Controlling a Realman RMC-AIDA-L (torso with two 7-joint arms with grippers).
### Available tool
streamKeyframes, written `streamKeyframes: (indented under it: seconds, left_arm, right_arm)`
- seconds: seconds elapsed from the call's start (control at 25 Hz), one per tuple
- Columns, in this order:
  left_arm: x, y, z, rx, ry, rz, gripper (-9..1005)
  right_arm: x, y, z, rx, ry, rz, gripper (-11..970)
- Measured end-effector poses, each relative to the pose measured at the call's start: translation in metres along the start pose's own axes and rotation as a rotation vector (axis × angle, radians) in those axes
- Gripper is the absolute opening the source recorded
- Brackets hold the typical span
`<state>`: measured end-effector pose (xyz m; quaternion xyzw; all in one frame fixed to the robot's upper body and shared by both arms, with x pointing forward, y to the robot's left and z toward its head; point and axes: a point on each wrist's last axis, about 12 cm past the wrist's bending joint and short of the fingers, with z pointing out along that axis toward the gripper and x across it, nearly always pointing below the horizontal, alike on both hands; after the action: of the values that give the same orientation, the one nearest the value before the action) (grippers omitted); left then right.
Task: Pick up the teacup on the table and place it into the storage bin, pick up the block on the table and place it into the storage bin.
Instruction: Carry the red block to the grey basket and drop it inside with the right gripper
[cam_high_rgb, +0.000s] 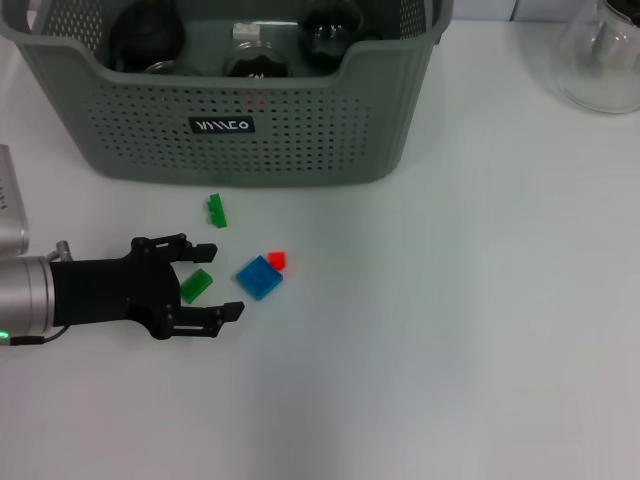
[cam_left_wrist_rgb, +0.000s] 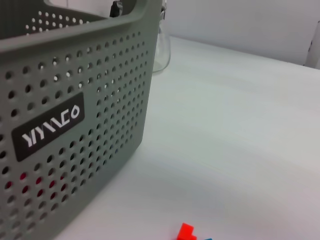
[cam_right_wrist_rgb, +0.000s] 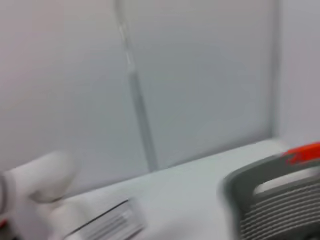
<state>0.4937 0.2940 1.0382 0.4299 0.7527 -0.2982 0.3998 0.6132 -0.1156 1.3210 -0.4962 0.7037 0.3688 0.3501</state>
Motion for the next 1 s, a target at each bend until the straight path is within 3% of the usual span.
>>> streamKeyframes:
  seconds: [0.24, 0.36, 0.6, 1.0]
  left_arm:
    - [-0.001, 0.001, 0.001, 0.001, -0.003, 0.006, 859]
    - [-0.003, 0.001, 0.002, 0.003, -0.004, 0.010, 859]
    - [-0.004, 0.002, 0.002, 0.003, -0.004, 0.012, 859]
    - [-0.003, 0.003, 0.002, -0.002, 0.000, 0.013, 859]
  right_arm:
    - [0.004, -0.046, 0.041, 0.194, 0.057, -0.021, 240]
    - [0.015, -0.059, 0.065, 0.269, 0.119, -0.049, 240]
    - [0.041, -0.064, 0.107, 0.356, 0.259, -0.127, 238]
    - [0.058, -0.067, 0.121, 0.399, 0.313, -0.141, 238]
